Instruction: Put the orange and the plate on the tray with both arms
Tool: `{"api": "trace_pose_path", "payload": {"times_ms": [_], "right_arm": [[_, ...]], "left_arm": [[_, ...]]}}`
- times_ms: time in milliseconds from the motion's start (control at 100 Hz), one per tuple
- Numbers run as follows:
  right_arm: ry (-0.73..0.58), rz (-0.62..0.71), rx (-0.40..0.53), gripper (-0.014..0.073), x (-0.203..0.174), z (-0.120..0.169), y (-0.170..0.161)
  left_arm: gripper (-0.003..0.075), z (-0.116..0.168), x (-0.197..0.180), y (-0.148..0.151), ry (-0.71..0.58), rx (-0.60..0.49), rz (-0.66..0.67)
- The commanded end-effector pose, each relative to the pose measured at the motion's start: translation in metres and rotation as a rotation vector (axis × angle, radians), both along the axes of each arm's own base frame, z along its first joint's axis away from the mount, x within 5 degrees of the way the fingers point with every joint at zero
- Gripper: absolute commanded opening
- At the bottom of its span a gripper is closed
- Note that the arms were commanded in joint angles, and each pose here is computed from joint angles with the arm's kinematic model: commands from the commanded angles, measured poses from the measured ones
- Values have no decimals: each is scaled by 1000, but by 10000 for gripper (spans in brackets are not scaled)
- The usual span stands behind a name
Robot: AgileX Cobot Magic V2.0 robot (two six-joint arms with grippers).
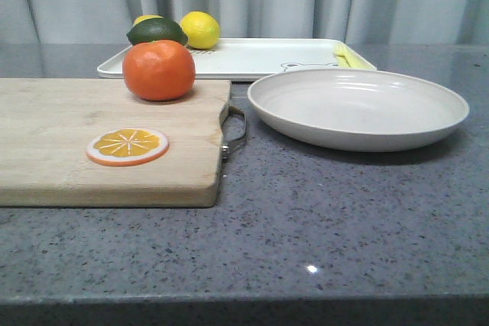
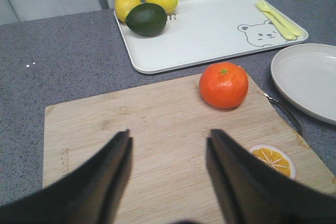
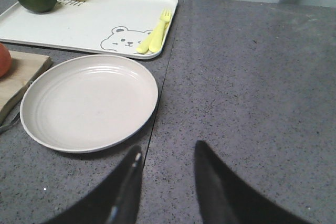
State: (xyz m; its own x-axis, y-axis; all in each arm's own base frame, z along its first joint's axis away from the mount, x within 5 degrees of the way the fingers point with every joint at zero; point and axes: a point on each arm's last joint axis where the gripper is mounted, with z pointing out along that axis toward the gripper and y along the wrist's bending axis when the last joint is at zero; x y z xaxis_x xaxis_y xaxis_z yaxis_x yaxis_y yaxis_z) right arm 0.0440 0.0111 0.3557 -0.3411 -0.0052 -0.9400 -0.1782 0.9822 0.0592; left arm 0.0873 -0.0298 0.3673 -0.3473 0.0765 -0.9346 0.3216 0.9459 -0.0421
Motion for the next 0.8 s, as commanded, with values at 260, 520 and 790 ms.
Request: {"api": "trace_pose_path", "payload": {"times_ms": [260, 520, 790], "right_arm": [[-107, -7, 24, 530, 4, 17, 0], [-108, -7, 24, 531, 4, 18, 0], [-108, -7, 24, 531, 4, 18, 0]], "left_arm": [[646, 20, 5, -7, -140, -21, -73], [645, 12, 58, -31, -74, -133, -234], [645, 8, 131, -53, -33, -119, -277]]}}
